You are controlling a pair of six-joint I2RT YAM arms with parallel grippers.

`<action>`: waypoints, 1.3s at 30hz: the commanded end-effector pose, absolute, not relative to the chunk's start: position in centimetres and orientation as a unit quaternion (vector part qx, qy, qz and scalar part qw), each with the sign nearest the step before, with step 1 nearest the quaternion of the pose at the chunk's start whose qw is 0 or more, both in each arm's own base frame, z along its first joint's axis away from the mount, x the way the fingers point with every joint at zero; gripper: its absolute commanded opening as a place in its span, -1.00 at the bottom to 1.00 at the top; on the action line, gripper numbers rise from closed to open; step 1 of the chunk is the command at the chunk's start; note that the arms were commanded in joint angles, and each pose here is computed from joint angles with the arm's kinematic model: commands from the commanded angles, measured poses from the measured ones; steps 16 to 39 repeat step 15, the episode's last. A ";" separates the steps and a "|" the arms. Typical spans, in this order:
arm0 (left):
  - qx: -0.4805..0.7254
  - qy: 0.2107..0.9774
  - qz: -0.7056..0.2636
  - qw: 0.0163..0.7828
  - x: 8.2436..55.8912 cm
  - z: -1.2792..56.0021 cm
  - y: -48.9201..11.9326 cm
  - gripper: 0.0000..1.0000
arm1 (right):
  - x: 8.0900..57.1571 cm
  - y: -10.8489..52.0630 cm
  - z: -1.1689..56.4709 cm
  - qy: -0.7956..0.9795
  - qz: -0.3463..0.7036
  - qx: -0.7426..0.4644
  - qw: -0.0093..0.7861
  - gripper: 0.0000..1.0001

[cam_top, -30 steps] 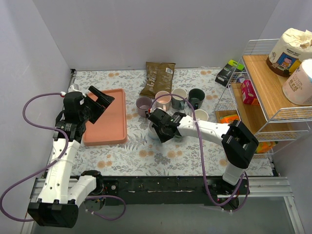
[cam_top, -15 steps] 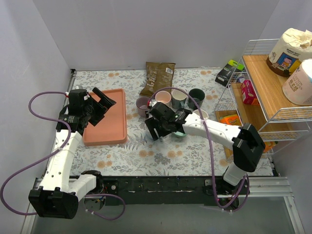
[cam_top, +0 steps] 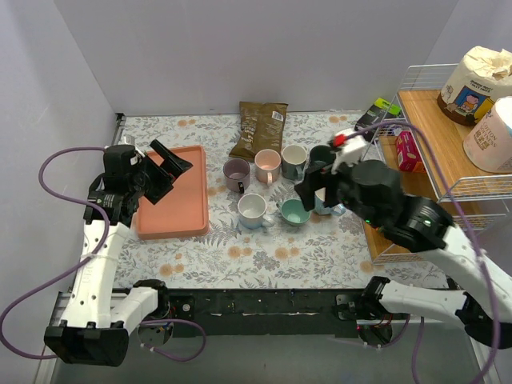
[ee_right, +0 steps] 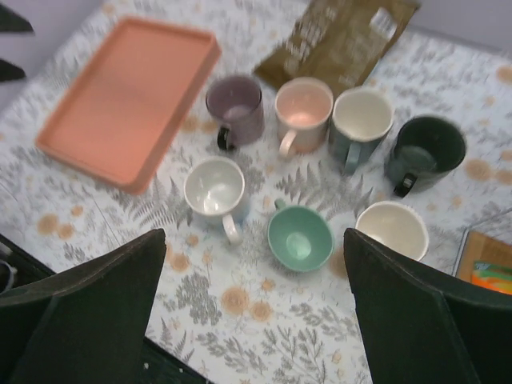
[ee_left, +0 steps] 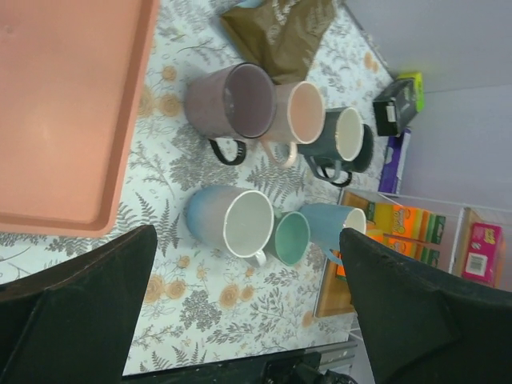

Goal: Turn the mug right side up

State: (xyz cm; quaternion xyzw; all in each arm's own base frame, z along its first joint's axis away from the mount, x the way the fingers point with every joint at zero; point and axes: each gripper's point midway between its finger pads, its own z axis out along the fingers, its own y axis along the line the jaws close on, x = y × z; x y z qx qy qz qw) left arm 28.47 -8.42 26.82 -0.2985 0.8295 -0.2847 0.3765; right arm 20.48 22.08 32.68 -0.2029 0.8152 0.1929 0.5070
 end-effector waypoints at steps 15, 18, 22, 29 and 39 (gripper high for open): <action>-0.141 0.739 -0.357 0.553 21.1 41.7 -9.4 0.96 | 18.6 13.9 47.5 0.694 0.239 -0.096 0.672 0.97; -0.141 0.739 -0.357 0.553 21.1 41.7 -9.4 0.96 | 18.6 13.9 47.5 0.694 0.239 -0.096 0.672 0.97; -0.141 0.739 -0.357 0.553 21.1 41.7 -9.4 0.96 | 18.6 13.9 47.5 0.694 0.239 -0.096 0.672 0.97; -0.141 0.739 -0.357 0.553 21.1 41.7 -9.4 0.96 | 18.6 13.9 47.5 0.694 0.239 -0.096 0.672 0.97; -0.141 0.739 -0.357 0.553 21.1 41.7 -9.4 0.96 | 18.6 13.9 47.5 0.694 0.239 -0.096 0.672 0.97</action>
